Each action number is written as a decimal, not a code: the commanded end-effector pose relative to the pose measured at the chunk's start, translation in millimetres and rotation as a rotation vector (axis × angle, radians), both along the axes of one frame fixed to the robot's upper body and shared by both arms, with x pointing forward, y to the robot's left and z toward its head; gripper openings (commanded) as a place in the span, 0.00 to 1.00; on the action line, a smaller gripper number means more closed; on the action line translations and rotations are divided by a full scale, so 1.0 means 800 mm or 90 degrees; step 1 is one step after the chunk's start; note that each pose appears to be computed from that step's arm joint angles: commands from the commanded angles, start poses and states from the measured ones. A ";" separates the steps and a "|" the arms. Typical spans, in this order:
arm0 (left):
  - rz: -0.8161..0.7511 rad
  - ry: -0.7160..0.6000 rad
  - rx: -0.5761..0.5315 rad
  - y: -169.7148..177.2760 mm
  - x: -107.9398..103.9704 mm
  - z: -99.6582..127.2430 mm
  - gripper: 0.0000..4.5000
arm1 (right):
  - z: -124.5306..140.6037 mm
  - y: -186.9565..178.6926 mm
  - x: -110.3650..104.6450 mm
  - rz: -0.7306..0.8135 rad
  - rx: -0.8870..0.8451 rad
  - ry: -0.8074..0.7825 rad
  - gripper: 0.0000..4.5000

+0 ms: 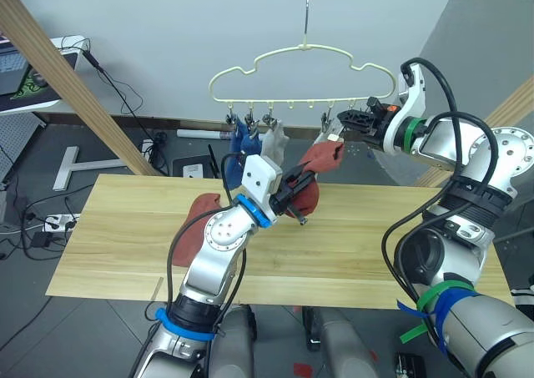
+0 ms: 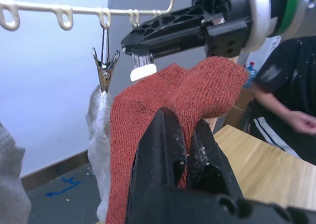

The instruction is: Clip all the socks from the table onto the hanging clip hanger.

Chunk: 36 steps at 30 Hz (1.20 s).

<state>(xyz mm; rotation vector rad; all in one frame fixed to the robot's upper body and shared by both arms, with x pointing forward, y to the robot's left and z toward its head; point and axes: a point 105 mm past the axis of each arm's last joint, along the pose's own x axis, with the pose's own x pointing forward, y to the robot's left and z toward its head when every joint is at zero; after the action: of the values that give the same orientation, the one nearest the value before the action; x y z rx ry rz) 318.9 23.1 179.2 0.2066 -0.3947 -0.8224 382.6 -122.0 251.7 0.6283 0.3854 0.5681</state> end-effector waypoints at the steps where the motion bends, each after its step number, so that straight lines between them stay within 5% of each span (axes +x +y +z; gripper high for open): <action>1: -0.007 -0.043 -0.014 -0.007 -0.004 0.017 0.00 | -0.017 -0.016 0.000 -0.038 -0.011 0.036 0.00; 17: -0.012 -0.055 -0.017 -0.015 0.008 0.021 0.00 | -0.009 -0.012 -0.003 -0.037 0.016 0.040 0.00; 27: -0.024 -0.051 -0.024 -0.021 0.006 0.022 0.00 | 0.005 -0.021 -0.008 -0.032 0.012 0.008 0.75; 30: -0.027 -0.050 -0.023 -0.024 0.008 0.022 0.00 | 0.010 -0.025 -0.024 -0.002 -0.089 -0.049 0.98; 34: -0.032 -0.034 -0.029 -0.026 0.010 0.018 0.00 | 0.022 -0.023 -0.042 0.026 -0.127 -0.113 0.99; 36: -0.044 -0.007 -0.037 -0.030 0.013 0.009 0.12 | 0.028 -0.020 -0.060 0.052 -0.146 -0.160 1.00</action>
<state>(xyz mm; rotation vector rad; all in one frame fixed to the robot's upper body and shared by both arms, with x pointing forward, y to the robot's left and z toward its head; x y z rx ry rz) 333.0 5.4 182.4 0.1693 -0.4166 -0.8463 350.3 -144.6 258.2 0.3754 0.3124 0.5826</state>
